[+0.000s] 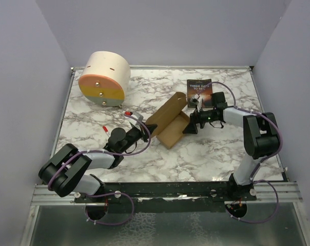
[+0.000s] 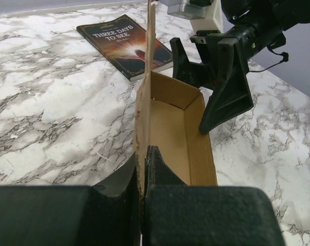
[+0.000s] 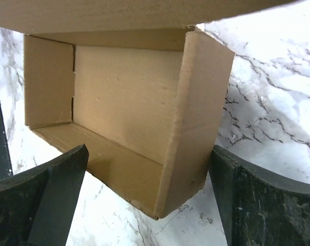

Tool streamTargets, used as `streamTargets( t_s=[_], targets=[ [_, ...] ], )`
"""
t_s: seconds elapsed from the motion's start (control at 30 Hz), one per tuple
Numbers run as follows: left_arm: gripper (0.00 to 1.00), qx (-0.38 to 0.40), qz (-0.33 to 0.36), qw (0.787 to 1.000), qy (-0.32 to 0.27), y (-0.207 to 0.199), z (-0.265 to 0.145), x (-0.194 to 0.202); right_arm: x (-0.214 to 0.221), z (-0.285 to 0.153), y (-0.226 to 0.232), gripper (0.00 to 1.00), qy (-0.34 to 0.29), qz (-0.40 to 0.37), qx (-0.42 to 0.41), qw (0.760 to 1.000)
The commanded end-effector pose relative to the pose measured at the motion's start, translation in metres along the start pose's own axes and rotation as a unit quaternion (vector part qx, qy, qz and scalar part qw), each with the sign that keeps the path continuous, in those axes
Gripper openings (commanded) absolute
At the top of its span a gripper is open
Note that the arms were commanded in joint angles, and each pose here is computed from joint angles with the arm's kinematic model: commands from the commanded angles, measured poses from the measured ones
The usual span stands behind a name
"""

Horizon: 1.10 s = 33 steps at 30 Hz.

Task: Fold the paper box

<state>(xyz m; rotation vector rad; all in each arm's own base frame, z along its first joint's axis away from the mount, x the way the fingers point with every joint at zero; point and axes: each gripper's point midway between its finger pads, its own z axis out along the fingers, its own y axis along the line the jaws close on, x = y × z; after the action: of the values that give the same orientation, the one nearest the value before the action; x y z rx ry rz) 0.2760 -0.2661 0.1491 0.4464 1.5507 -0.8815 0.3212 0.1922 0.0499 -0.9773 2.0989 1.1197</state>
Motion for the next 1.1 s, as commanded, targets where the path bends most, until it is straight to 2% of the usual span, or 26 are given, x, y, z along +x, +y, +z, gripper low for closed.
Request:
streamTargets(
  t_s=[0.0,0.17,0.33,0.43,0.5,0.7,0.9,0.97,1.07],
  targets=[
    [0.0,0.011,0.012,1.0,0.0,-0.002,0.006,-0.006,-0.032,-0.021,0.014,0.99,-0.063,-0.015,-0.036,0.997],
    [0.0,0.017,0.021,0.999,0.032,0.001,0.009,0.001,-0.044,-0.047,0.017,0.99,-0.095,-0.064,-0.036,0.993],
    [0.0,0.023,0.021,0.998,0.057,0.004,0.011,0.004,-0.045,-0.061,0.024,0.99,-0.092,-0.211,-0.002,0.973],
    [0.0,0.029,0.021,0.997,0.067,0.003,0.012,0.004,-0.04,-0.063,0.033,0.99,-0.101,-0.257,0.003,0.961],
    [0.0,0.03,0.019,0.997,0.072,0.002,0.013,0.003,-0.039,-0.064,0.031,0.99,-0.098,-0.256,0.005,0.962],
    [0.0,0.024,0.017,0.997,0.078,0.003,0.01,0.0,-0.038,-0.067,0.024,0.99,-0.097,-0.175,-0.033,0.979],
    [0.0,0.023,0.037,0.997,0.065,0.002,0.005,-0.008,-0.028,-0.07,-0.004,0.99,-0.069,-0.136,0.019,0.988],
    [0.0,0.022,0.045,0.997,0.063,0.002,0.004,-0.011,-0.027,-0.073,-0.004,1.0,-0.071,-0.136,0.018,0.988],
    [0.0,0.019,0.051,0.996,0.067,0.003,0.003,-0.012,-0.03,-0.076,0.005,1.0,-0.084,-0.179,0.016,0.98]
  ],
)
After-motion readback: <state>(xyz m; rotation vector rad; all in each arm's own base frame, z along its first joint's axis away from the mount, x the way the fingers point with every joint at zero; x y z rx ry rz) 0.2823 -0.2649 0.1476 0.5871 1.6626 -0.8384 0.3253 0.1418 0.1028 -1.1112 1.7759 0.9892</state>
